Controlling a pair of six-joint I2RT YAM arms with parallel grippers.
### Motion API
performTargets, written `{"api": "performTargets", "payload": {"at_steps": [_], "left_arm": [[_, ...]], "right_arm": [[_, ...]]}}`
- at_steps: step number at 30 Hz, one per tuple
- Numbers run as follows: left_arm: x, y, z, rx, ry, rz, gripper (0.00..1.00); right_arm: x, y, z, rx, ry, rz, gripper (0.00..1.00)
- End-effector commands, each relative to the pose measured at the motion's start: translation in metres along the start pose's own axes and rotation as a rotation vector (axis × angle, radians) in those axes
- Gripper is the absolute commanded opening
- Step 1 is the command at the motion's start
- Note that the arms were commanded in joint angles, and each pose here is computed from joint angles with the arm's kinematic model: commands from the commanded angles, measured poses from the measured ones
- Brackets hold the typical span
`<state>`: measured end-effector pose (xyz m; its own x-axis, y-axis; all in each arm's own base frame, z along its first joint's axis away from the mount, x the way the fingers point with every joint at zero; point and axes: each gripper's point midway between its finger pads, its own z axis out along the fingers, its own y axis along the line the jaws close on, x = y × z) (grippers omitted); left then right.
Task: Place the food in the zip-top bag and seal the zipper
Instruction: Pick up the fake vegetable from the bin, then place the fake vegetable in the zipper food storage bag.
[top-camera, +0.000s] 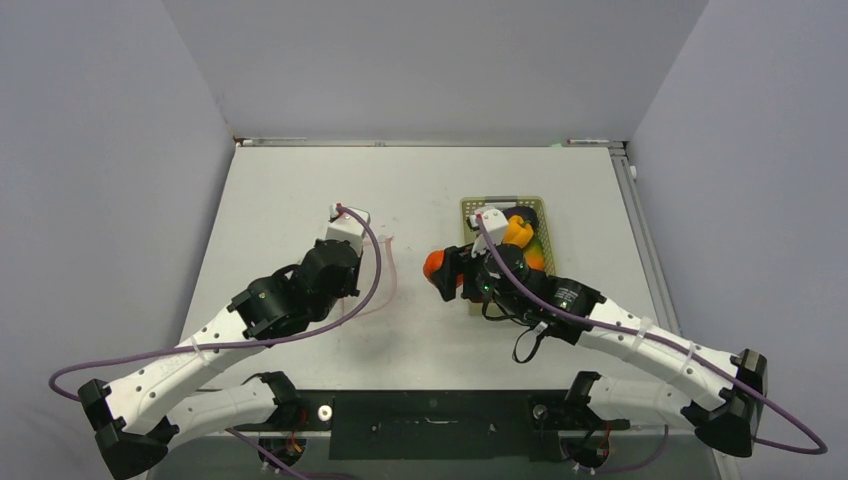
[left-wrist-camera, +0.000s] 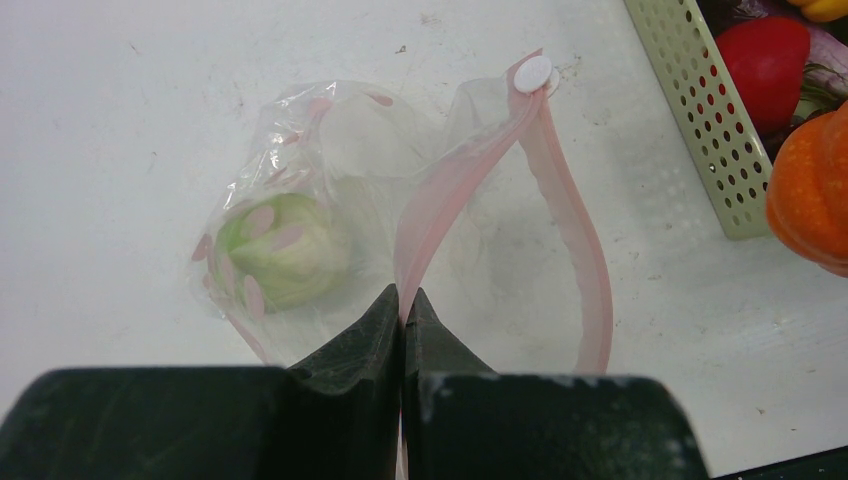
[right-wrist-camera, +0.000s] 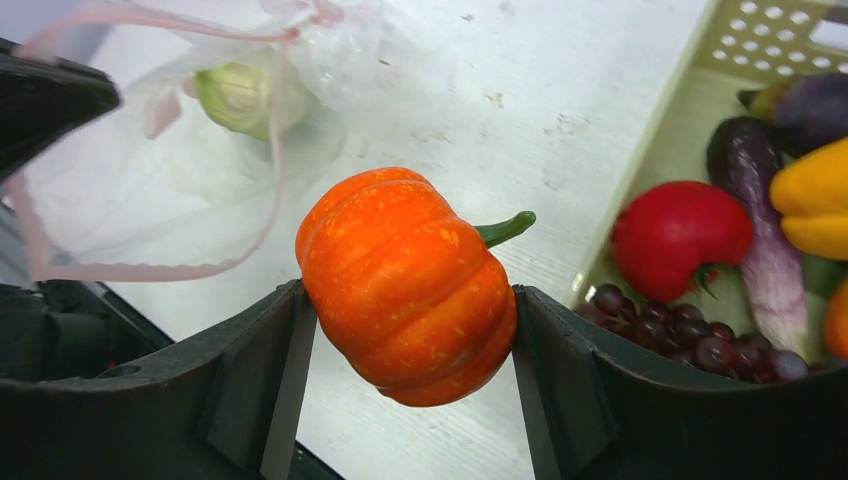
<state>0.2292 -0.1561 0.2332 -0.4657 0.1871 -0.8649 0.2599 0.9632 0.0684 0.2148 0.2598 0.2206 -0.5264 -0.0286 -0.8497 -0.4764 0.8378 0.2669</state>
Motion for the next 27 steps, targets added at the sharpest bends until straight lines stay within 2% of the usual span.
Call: {"api": "performTargets", "payload": {"at_steps": [1,12,27], "left_arm": [[-0.009,-0.003,0.001,0.012,-0.027,-0.031,0.00],[-0.009,-0.004,0.001,0.015,-0.027,-0.030,0.00],[-0.009,-0.004,0.000,0.016,-0.027,-0.032,0.00]], "right_arm": [[-0.044,0.048,-0.003,-0.141,-0.132,0.018,0.38],[-0.038,0.111,0.009,-0.266,-0.138,-0.029,0.39],[-0.020,0.145,0.048,-0.319,-0.101,-0.015,0.41]]}}
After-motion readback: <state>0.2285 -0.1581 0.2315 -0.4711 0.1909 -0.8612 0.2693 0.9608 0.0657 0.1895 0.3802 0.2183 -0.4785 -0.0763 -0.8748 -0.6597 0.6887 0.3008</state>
